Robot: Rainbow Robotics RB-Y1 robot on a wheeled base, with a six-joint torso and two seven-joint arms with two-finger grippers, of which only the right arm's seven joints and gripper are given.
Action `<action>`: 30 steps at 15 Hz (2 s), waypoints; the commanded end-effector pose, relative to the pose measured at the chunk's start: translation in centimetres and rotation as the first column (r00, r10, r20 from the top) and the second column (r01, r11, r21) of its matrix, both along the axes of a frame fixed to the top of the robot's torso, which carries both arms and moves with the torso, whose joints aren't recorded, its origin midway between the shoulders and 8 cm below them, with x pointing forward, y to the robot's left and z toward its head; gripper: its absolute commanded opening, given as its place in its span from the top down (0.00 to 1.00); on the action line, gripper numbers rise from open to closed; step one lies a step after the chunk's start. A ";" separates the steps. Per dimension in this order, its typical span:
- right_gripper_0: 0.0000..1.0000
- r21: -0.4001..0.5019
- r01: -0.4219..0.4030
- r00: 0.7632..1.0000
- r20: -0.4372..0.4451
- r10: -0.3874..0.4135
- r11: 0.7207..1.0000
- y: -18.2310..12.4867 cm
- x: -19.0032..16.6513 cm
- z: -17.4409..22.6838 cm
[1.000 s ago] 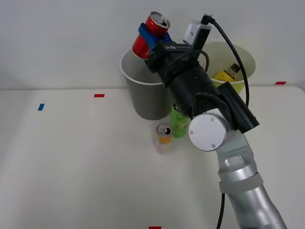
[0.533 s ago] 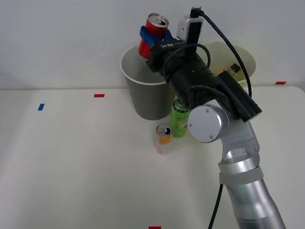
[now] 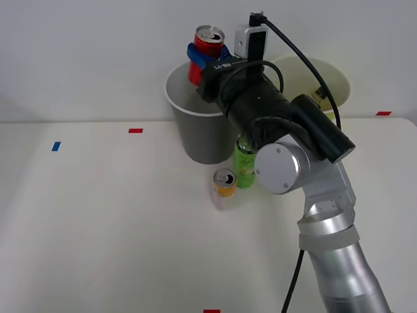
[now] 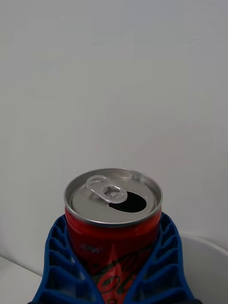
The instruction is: Put cans in the gray bin, plastic bottles in the light green bin
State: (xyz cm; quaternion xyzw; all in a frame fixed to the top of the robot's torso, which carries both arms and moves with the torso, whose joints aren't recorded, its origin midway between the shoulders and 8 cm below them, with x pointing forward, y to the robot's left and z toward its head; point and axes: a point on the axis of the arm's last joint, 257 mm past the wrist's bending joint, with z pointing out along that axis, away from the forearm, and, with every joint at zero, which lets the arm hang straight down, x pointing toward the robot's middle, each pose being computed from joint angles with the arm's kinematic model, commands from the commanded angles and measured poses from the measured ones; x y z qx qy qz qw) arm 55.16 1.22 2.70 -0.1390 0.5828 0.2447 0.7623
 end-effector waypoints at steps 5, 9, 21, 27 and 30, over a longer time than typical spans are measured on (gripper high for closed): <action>0.19 0.029 -0.008 1.000 -0.016 0.009 1.000 -0.1 0.0 0.0; 0.00 0.053 -0.015 0.999 -0.030 0.017 0.998 -0.2 0.1 0.0; 0.00 0.129 -0.036 0.998 -0.041 0.042 0.991 -0.9 0.0 0.6; 0.00 0.181 -0.039 0.999 -0.017 0.043 0.983 -2.7 -1.0 1.6; 0.00 0.313 -0.007 1.000 -0.010 0.011 0.950 -6.8 -2.8 0.2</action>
